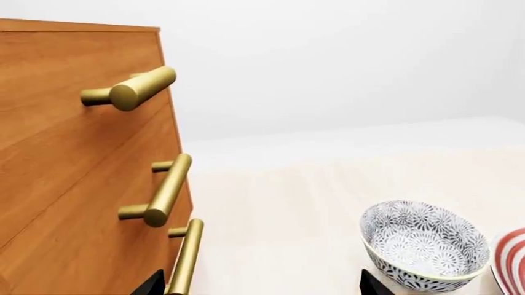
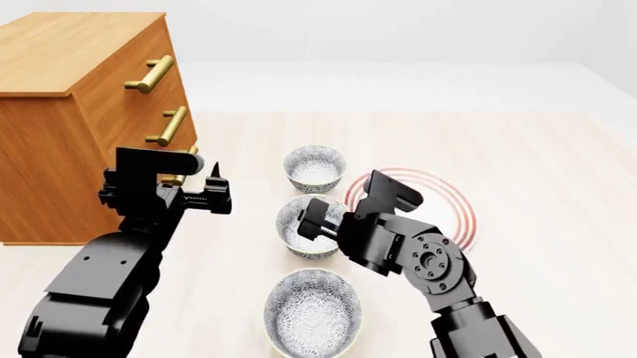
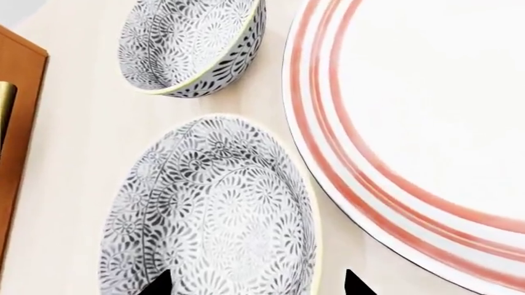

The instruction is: Stack the bowl in the middle on the bowl at the back.

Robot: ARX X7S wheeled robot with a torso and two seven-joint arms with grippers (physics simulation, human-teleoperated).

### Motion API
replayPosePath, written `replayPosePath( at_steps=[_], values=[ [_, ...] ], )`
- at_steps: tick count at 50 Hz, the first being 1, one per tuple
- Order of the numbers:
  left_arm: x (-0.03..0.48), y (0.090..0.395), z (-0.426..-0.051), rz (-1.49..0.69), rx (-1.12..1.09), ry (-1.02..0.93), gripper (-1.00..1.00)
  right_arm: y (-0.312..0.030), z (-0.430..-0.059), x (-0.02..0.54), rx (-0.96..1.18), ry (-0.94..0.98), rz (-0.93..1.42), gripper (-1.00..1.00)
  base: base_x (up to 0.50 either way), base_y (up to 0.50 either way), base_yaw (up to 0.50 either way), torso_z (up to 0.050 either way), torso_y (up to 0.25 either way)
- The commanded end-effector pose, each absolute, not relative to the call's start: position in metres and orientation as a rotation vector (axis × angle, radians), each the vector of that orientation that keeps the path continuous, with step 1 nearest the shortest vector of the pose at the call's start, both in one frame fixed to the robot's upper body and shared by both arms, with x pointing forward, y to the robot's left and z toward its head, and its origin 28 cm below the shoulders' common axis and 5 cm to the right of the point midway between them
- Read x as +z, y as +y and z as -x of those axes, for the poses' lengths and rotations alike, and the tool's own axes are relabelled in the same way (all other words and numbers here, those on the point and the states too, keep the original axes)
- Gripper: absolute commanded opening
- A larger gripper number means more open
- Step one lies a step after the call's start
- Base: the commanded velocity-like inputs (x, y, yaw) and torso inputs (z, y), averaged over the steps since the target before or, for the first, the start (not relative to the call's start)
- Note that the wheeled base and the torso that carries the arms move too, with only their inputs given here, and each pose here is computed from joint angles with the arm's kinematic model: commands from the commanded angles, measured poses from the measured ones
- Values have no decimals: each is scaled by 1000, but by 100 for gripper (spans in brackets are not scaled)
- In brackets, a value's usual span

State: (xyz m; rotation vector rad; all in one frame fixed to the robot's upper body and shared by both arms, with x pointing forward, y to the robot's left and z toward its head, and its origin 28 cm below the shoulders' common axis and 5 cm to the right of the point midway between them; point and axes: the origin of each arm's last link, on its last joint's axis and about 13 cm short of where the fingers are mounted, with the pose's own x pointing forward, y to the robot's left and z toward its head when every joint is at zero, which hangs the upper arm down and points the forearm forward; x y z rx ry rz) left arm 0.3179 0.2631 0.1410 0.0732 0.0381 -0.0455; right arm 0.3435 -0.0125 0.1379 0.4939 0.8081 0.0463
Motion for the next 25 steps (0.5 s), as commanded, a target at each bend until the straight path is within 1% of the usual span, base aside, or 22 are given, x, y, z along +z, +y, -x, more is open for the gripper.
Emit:
replayPosePath(
  at_steps=[1,25],
  values=[
    [140,264,-320,-73,-40,42,100,-12,-348,132,39,818,-489,100,0,0,0,0,0],
    [139,265,-321,-74,-40,41,100,-13,-355,119,24,847,-480,100,0,0,0,0,0]
  ],
)
